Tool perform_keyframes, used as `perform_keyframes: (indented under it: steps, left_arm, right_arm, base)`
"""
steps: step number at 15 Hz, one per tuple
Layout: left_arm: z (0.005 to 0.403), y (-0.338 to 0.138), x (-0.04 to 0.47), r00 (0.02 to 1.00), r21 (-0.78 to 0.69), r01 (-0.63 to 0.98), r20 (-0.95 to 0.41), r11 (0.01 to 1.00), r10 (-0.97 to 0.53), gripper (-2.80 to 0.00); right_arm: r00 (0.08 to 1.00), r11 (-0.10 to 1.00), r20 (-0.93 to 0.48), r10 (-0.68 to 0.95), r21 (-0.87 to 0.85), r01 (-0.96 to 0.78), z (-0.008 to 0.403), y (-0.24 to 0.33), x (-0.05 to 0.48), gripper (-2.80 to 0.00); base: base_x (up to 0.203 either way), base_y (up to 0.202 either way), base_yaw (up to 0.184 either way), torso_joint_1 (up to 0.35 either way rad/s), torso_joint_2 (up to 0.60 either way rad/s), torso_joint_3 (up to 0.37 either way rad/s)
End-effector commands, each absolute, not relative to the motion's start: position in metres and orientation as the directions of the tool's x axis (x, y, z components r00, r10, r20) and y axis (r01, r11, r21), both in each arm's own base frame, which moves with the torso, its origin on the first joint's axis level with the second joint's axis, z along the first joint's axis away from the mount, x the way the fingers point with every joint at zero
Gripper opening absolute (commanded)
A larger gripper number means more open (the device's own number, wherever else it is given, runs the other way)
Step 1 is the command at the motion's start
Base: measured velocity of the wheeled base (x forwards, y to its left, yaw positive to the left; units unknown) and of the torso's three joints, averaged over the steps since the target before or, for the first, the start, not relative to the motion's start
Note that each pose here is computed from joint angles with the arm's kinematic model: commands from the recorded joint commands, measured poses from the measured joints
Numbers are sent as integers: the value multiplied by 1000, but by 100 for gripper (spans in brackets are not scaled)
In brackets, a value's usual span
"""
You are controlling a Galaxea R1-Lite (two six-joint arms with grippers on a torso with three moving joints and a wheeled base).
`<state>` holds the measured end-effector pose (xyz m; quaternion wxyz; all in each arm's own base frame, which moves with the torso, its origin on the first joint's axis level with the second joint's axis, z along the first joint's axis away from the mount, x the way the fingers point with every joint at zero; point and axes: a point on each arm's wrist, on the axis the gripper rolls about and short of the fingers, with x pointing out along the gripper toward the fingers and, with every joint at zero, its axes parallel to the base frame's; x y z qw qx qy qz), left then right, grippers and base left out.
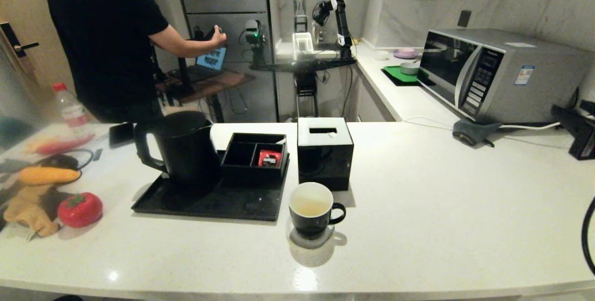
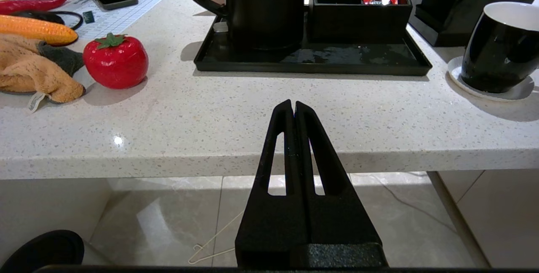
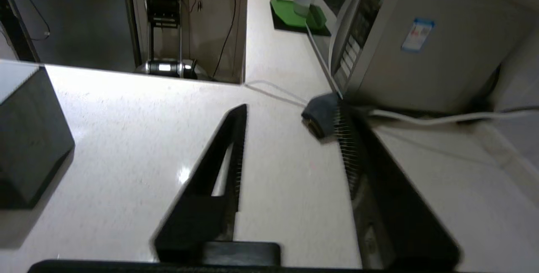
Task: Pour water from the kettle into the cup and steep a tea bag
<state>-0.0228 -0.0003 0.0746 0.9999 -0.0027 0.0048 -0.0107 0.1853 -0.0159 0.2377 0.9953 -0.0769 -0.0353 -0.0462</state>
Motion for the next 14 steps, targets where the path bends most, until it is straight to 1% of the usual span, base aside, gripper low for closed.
perform_keyframes:
  steps: [1,7,14]
  left_arm:
    - [75,0,-23,1000,-6,21,-9,1000,-21,-280]
    - [75,0,-23,1000,-6,21,-9,1000,-21,-280]
    - [75,0,-23,1000,-6,21,-9,1000,-21,-280]
  right_arm:
    - [992,984,70,-103,-139,112,219,-16,160,-280]
    - [990,988,84,-111,-100,120,185,-12,105,-280]
    - [993,991,18,-116,-64,117,128,-3,26,-280]
  base:
    - [0,0,0,0,0,0]
    - [0,0,0,0,0,0]
    - [0,0,0,0,0,0]
